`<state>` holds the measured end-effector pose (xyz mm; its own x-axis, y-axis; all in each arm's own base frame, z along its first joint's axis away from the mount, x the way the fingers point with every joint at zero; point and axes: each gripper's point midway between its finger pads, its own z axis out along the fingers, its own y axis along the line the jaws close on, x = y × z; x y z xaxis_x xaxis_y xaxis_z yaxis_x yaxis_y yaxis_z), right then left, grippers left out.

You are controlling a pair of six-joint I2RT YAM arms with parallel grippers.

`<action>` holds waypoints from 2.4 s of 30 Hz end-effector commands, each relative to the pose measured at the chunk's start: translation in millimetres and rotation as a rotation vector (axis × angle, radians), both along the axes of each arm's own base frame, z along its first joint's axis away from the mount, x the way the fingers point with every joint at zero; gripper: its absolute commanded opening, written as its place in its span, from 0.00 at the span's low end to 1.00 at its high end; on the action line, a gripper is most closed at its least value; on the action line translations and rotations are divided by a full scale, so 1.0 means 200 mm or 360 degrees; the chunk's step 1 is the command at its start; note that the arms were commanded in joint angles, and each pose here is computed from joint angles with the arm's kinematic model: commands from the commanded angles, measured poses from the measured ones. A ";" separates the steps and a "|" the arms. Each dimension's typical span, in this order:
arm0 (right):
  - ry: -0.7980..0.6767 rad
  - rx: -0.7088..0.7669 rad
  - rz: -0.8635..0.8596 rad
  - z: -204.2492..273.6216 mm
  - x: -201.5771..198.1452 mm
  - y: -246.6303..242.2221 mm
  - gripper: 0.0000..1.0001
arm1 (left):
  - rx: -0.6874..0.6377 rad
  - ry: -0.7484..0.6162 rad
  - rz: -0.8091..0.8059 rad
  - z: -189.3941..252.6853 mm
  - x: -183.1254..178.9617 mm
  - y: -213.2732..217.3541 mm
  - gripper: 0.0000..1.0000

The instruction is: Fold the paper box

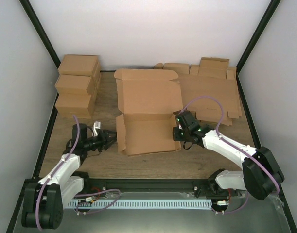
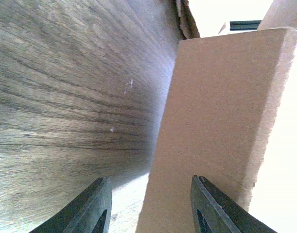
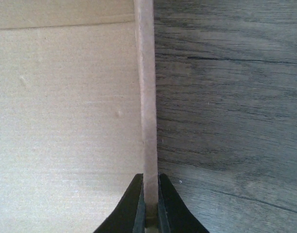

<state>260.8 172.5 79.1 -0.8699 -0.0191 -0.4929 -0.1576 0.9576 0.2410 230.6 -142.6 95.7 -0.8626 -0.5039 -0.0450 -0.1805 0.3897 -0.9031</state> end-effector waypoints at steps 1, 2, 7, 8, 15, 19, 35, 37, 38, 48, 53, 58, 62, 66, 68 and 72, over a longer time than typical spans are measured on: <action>-0.0048 0.0048 0.0008 0.03 0.03 0.03 0.01 | -0.0061 -0.0045 -0.0007 0.07 0.00 -0.02 0.47; -0.0049 0.0042 0.0008 0.03 0.03 0.03 0.01 | -0.0073 -0.0057 0.0001 0.08 -0.01 -0.02 0.47; -0.0052 -0.0010 0.0000 0.02 0.05 0.01 0.01 | -0.0058 -0.0072 0.0051 0.10 0.00 -0.02 0.46; -0.0052 -0.0015 -0.0003 0.02 0.05 0.01 0.01 | -0.0063 -0.0084 0.0067 0.11 0.01 -0.02 0.46; -0.0046 -0.0005 0.0004 0.01 0.05 0.02 0.01 | -0.0153 -0.0142 0.0130 0.14 0.01 -0.04 0.42; -0.0036 0.0000 0.0007 0.00 0.05 0.02 0.01 | -0.0152 -0.0222 0.0087 0.19 0.01 -0.09 0.40; -0.0026 -0.0023 0.0022 -0.01 0.05 0.02 0.01 | 0.0267 -0.0104 -0.0133 0.05 0.02 -0.23 0.58; -0.0008 -0.0059 0.0013 -0.03 0.05 0.01 0.01 | 0.0315 -0.0098 -0.0170 0.04 0.02 -0.25 0.59; 0.0000 -0.0068 0.0014 -0.04 0.05 0.01 0.01 | 0.0324 -0.0086 -0.0184 0.02 0.01 -0.26 0.59; 0.0025 -0.0114 0.0004 -0.08 0.05 -0.01 0.02 | 0.0676 0.0039 -0.0354 -0.14 -0.02 -0.31 0.55; 0.0023 -0.0148 0.0012 -0.08 0.03 0.01 0.03 | 0.0877 0.0082 -0.0372 -0.16 -0.02 -0.31 0.54; 0.0018 -0.0162 0.0004 -0.08 0.02 0.00 0.04 | 0.1045 0.0132 -0.0400 -0.18 -0.03 -0.29 0.60; 0.0016 -0.0174 -0.0002 -0.08 0.02 -0.01 0.05 | 0.1154 0.0191 -0.0392 -0.23 -0.06 -0.23 0.65; 0.0016 -0.0171 0.0001 -0.08 0.01 -0.01 0.14 | 0.1207 0.0233 -0.0406 -0.26 -0.08 -0.20 0.77; 0.0014 -0.0168 0.0005 -0.08 0.01 -0.01 0.15 | 0.1181 0.0220 -0.0405 -0.26 -0.08 -0.22 0.76; 0.0012 -0.0163 0.0013 -0.07 0.01 0.00 0.17 | 0.1187 0.0220 -0.0415 -0.27 -0.07 -0.22 0.65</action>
